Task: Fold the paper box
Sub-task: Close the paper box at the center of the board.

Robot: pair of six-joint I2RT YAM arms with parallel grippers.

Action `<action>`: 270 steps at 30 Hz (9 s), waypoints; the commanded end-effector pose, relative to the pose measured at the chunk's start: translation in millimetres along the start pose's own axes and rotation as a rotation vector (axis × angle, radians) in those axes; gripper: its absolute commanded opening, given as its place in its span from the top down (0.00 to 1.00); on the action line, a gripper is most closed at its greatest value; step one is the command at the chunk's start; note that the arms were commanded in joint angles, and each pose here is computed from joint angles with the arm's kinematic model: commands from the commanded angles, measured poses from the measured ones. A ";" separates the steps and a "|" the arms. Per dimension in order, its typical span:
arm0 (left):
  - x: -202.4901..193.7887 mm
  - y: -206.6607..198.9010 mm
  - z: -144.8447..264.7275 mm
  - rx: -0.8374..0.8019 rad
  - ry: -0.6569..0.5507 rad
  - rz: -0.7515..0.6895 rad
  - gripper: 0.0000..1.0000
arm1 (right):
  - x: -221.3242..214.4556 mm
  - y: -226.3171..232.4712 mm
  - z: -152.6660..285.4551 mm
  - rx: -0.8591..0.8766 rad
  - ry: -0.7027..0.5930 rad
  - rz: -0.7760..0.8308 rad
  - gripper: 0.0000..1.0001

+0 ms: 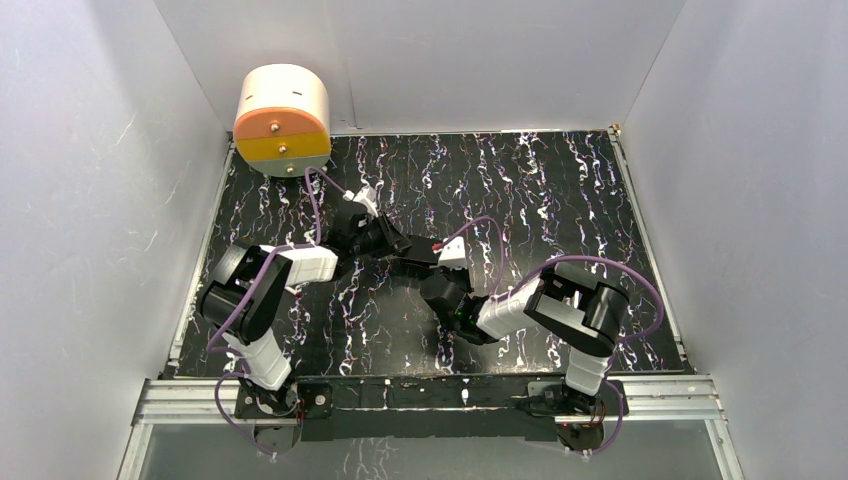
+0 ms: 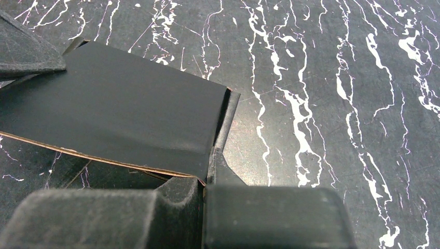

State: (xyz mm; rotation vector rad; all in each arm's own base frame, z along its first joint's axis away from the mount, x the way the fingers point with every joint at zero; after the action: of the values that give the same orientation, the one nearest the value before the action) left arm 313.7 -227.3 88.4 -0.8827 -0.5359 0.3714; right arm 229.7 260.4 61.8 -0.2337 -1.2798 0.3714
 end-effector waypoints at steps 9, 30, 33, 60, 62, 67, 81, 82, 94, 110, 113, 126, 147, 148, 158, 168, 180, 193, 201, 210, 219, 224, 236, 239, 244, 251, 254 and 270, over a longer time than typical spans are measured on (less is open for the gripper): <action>-67.9 29.2 8.2 0.194 0.149 -0.100 0.85 | -27.0 19.7 7.7 0.213 0.094 0.082 0.96; -69.1 47.3 -0.9 0.291 0.133 -0.143 0.90 | 1.7 -6.4 35.0 0.275 0.103 0.007 0.50; -69.6 48.6 -1.7 0.294 0.137 -0.141 0.90 | 10.2 -12.7 41.5 0.290 0.101 -0.015 0.42; -70.3 47.0 -1.1 0.286 0.141 -0.140 0.90 | 42.2 -39.4 13.0 0.415 0.269 -0.613 0.52; -70.5 46.9 -0.5 0.286 0.143 -0.140 0.90 | 36.8 -37.1 7.8 0.413 0.288 -0.616 0.56; -74.8 49.4 3.3 0.281 0.160 -0.129 0.90 | 17.2 -31.3 3.8 0.410 0.357 -0.578 0.69; -98.4 66.0 38.7 0.277 0.188 -0.079 0.83 | -21.4 -26.8 14.6 0.520 0.460 -0.331 0.85; -97.9 67.5 41.6 0.282 0.174 -0.079 0.81 | -21.6 -26.1 15.4 0.531 0.455 -0.327 0.84; -74.1 31.0 55.7 0.227 0.073 -0.133 0.59 | 10.6 -26.8 11.2 0.590 0.346 -0.288 0.79; -52.3 17.4 87.2 0.251 -0.099 -0.132 0.48 | 36.6 -29.0 9.2 0.604 0.296 -0.281 0.78; -56.2 17.0 77.4 0.227 -0.059 -0.114 0.48 | 31.5 -29.1 8.7 0.599 0.306 -0.271 0.78; -69.8 27.5 53.3 0.217 0.053 -0.089 0.76 | 10.4 -22.3 8.8 0.614 0.366 -0.250 0.79; -85.3 74.3 49.3 0.395 0.132 -0.142 1.00 | 28.8 -52.6 12.1 0.571 0.260 -0.313 0.64; -85.4 74.3 49.1 0.393 0.132 -0.143 1.00 | 26.6 -53.1 11.5 0.568 0.262 -0.313 0.63; -91.6 77.0 43.7 0.376 0.178 -0.141 0.99 | -13.8 -35.1 10.0 0.620 0.386 -0.288 0.68; -118.7 57.2 43.7 0.307 0.264 -0.195 1.00 | -34.5 -11.7 30.8 0.703 0.494 -0.249 0.89; -108.7 44.4 73.1 0.292 0.155 -0.237 0.80 | 3.0 -36.7 43.7 0.581 0.385 -0.129 0.64; -66.7 6.5 109.8 0.204 -0.041 -0.228 0.46 | 79.7 -71.4 63.8 0.722 -0.059 0.116 0.15; -62.5 8.9 111.6 0.195 -0.004 -0.181 0.40 | 90.4 -63.2 70.2 0.865 -0.182 0.267 0.09; -80.1 13.9 101.0 0.147 0.094 -0.091 0.44 | 69.0 -53.1 46.2 0.711 0.034 0.085 0.21; -92.9 33.9 87.8 0.181 0.160 -0.065 0.58 | 17.8 -31.9 43.4 0.746 0.203 0.021 0.42; -99.3 35.9 79.4 0.177 0.206 -0.060 0.68 | -3.3 -21.1 47.5 0.803 0.261 0.009 0.51; -86.0 31.0 93.4 0.197 0.083 -0.076 0.52 | -37.2 -10.3 50.1 0.700 0.372 0.079 0.58; -82.9 22.7 98.7 0.153 0.051 -0.054 0.50 | -37.3 -8.1 51.0 0.682 0.371 0.079 0.58; -85.9 26.3 91.8 0.167 0.077 -0.049 0.50 | -35.5 -4.5 50.5 0.666 0.375 0.075 0.59; -100.0 45.3 75.6 0.200 0.165 -0.045 0.58 | -28.6 0.3 51.9 0.672 0.348 0.077 0.59; -101.2 56.2 72.4 0.250 0.172 -0.068 0.69 | -23.4 0.9 51.6 0.678 0.327 0.081 0.58; -92.3 66.1 60.2 0.385 0.229 -0.207 0.87 | 47.5 -26.3 76.7 0.882 -0.119 0.492 0.02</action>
State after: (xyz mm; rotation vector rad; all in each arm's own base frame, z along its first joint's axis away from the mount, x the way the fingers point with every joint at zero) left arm 215.1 -223.1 71.2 -0.6948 -0.4068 0.2142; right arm 174.0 249.5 117.7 0.2631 -0.9883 1.1252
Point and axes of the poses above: each gripper's point midway between its finger pads, its own z axis back along the fingers, its own y axis along the line the jaws close on, x = y × z, the point moved 6 cm from there along z, back along the fingers, and after that the axes turned 15 degrees about z, right-handed, at the moved point
